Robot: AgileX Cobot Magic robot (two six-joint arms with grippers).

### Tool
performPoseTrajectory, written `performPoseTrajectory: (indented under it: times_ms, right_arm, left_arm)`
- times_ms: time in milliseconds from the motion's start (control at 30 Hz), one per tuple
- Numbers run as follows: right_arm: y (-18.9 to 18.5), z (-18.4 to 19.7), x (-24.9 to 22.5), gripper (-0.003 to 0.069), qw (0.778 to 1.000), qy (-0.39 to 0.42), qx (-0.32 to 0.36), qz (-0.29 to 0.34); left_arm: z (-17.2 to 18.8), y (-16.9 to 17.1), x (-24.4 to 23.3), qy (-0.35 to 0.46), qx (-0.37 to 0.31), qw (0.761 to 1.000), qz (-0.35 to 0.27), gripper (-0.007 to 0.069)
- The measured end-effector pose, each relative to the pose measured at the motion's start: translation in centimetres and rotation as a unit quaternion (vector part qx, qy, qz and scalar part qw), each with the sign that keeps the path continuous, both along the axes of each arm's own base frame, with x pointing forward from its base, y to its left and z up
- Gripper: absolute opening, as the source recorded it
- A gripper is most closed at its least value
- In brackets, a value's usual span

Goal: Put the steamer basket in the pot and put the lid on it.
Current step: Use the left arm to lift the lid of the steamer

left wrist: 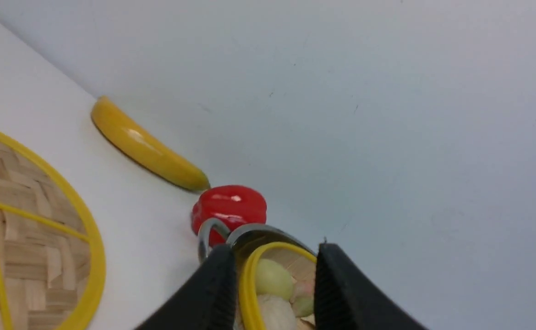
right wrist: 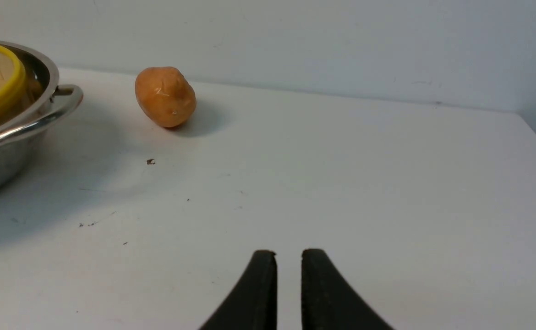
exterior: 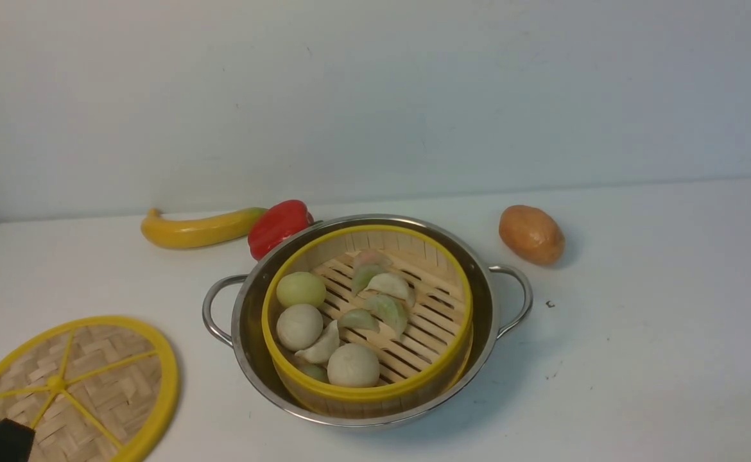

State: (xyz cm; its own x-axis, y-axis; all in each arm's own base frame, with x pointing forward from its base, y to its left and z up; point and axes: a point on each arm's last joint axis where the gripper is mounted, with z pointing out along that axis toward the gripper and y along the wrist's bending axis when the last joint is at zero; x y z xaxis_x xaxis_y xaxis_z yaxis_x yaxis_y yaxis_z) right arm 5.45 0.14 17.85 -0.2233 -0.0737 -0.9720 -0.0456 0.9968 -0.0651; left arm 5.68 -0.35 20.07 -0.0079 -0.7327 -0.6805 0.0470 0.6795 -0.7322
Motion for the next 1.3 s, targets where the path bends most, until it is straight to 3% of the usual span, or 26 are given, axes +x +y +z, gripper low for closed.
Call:
performPoseTrajectory:
  times_ms: [133,267,367,500,633,733,833,1000,1100,1200,1300]
  right_arm:
    - [0.0,0.0,0.0,0.0081,1.000,0.000,0.000,0.000]
    - [0.0,0.0,0.0,0.0087,1.000,0.000,0.000,0.000]
    - [0.0,0.0,0.0,0.0089,1.000,0.000,0.001,0.000]
    - [0.0,0.0,0.0,0.0097,1.000,0.000,0.000,0.000]
    - [0.0,0.0,0.0,0.0097,1.000,0.000,0.000,0.000]
    - [0.0,0.0,0.0,0.0097,1.000,0.000,0.000,0.000]
    - [0.0,0.0,0.0,0.0099,1.000,0.000,0.000,0.000]
    - [0.0,0.0,0.0,0.0106,1.000,0.000,0.000,0.000]
    - [0.0,0.0,0.0,0.0108,1.000,0.000,0.000,0.000]
    - [0.0,0.0,0.0,0.0114,1.000,0.000,-0.001,0.000]
    - [0.0,0.0,0.0,0.0118,1.000,0.000,-0.001,0.000]
  left_arm:
    - [0.5,-0.3,-0.1,-0.001,0.097,0.995,-0.011,0.0238]
    - [3.3,-1.0,-0.8,-0.022,0.219,0.974,-0.044,0.0238]
    - [5.5,-1.4,-1.0,-0.021,0.250,0.966,-0.071,0.0238]
    - [9.9,-2.2,-0.3,0.047,0.303,0.942,-0.139,0.0238]
    - [12.8,-1.9,0.7,0.153,0.335,0.915,-0.167,0.0238]
    - [15.3,-0.4,2.3,0.333,0.341,0.866,-0.152,0.0238]
    - [16.9,1.3,4.6,0.429,0.372,0.817,-0.103,0.0238]
    - [17.3,2.2,8.8,0.480,0.390,0.781,-0.084,0.0238]
    - [16.2,2.2,11.5,0.514,0.390,0.756,-0.109,0.0238]
    - [13.2,2.1,15.2,0.568,0.389,0.709,-0.152,0.0238]
    - [11.4,1.9,16.9,0.592,0.381,0.687,-0.179,0.0238]
